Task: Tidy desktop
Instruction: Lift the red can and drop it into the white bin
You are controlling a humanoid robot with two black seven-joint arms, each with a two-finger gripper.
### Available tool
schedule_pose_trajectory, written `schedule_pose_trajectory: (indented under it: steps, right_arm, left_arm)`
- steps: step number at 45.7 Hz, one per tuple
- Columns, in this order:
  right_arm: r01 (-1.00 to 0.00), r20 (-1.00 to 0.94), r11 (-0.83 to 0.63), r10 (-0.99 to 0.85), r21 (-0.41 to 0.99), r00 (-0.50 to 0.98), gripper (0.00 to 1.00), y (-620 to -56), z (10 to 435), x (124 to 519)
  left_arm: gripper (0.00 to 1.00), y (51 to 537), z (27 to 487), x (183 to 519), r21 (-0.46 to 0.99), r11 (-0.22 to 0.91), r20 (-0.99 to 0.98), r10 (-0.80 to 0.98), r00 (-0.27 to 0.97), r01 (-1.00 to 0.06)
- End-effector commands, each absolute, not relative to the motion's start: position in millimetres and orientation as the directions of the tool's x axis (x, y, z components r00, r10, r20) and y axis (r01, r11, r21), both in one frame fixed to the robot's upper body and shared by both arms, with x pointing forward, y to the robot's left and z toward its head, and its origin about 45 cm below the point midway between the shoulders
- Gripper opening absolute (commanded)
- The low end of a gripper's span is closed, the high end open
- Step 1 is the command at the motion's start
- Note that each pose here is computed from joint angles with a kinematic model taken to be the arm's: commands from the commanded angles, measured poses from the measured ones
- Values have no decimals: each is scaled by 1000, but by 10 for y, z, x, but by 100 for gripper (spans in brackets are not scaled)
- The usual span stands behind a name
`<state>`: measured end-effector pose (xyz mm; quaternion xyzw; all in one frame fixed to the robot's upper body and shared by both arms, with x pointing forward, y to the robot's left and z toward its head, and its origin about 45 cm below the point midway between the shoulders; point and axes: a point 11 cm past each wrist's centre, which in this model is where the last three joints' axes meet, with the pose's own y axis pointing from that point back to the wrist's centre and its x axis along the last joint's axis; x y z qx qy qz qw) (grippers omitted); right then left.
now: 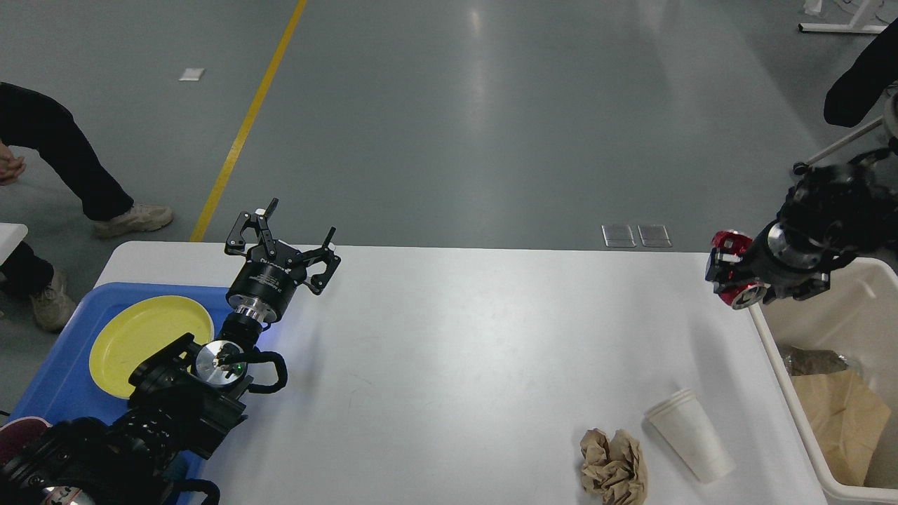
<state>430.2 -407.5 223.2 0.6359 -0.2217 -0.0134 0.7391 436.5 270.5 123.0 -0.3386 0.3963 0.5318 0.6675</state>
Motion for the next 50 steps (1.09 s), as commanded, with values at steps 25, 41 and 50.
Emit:
schedule_pose_trajectory:
  steps: [25,41,50]
  right_arm:
    - [-543,794,628,-211,557,570,0,-5696,3707,4309]
    - [-405,761,708,-289,578,581,0,-6355,2159,3302]
    - [-357,754,709,-374,608,540,0,-6407,1524,2886]
  left_arm:
    - [97,2705,1230,4365,-31,205,-889,441,120,-978]
    - [97,2705,1230,4365,-31,205,-889,441,120,-978]
    - [97,2705,1230,4365,-31,205,-889,441,120,-978]
